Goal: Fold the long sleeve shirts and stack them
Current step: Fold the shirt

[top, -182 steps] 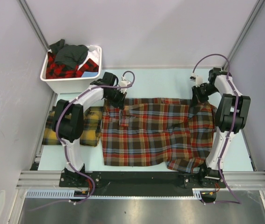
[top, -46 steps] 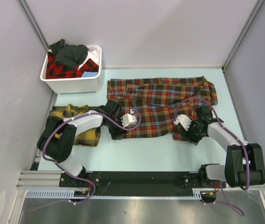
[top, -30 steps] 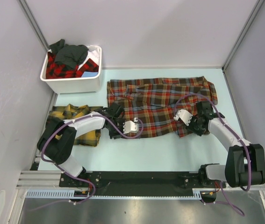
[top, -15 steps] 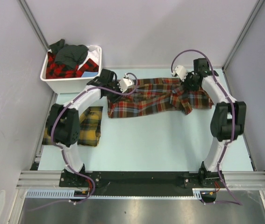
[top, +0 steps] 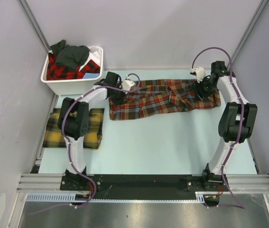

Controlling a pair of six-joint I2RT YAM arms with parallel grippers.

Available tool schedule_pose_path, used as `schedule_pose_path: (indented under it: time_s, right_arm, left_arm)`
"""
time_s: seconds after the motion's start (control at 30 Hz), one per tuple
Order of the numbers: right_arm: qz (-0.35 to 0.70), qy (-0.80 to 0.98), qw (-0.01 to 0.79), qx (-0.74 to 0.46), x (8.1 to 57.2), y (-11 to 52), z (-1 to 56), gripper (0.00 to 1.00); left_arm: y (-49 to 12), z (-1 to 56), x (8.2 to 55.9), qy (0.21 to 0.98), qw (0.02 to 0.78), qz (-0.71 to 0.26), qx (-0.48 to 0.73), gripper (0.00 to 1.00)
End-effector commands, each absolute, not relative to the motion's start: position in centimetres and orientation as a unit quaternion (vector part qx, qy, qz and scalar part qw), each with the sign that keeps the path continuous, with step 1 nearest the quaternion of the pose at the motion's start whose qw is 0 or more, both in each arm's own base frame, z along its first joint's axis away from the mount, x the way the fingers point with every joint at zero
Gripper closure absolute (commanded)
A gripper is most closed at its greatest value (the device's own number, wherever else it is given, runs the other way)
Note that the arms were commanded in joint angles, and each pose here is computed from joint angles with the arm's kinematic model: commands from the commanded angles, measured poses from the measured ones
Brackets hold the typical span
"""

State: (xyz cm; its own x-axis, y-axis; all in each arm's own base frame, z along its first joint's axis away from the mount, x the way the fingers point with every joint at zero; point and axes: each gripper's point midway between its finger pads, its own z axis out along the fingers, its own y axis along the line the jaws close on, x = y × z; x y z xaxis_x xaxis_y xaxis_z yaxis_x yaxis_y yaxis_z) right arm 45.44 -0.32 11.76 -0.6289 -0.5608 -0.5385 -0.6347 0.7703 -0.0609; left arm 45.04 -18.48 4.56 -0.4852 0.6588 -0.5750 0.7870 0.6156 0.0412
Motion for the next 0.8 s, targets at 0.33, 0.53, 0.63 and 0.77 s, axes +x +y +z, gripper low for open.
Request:
schedule_pose_path:
  time_s: [0.33,0.53,0.63,0.77]
  right_arm:
    - [0.173,0.918,0.209,-0.288,43.7,5.6,5.8,0.37]
    - [0.162,0.920,0.215,-0.285,42.8,5.4,7.6,0.90]
    - [0.158,0.909,0.243,-0.300,40.8,5.4,11.6,1.00]
    - [0.159,0.900,0.250,-0.320,35.7,5.2,15.6,1.00]
  left_arm:
    - [-19.3,6.3,46.9,0.844,0.305,-0.121,0.425,1.00]
    - [-19.2,7.2,46.3,0.837,0.311,-0.121,0.433,1.00]
    - [-19.2,8.4,45.0,0.825,0.319,-0.128,0.449,1.00]
    - [-18.7,9.9,43.1,0.801,0.332,-0.122,0.484,1.00]
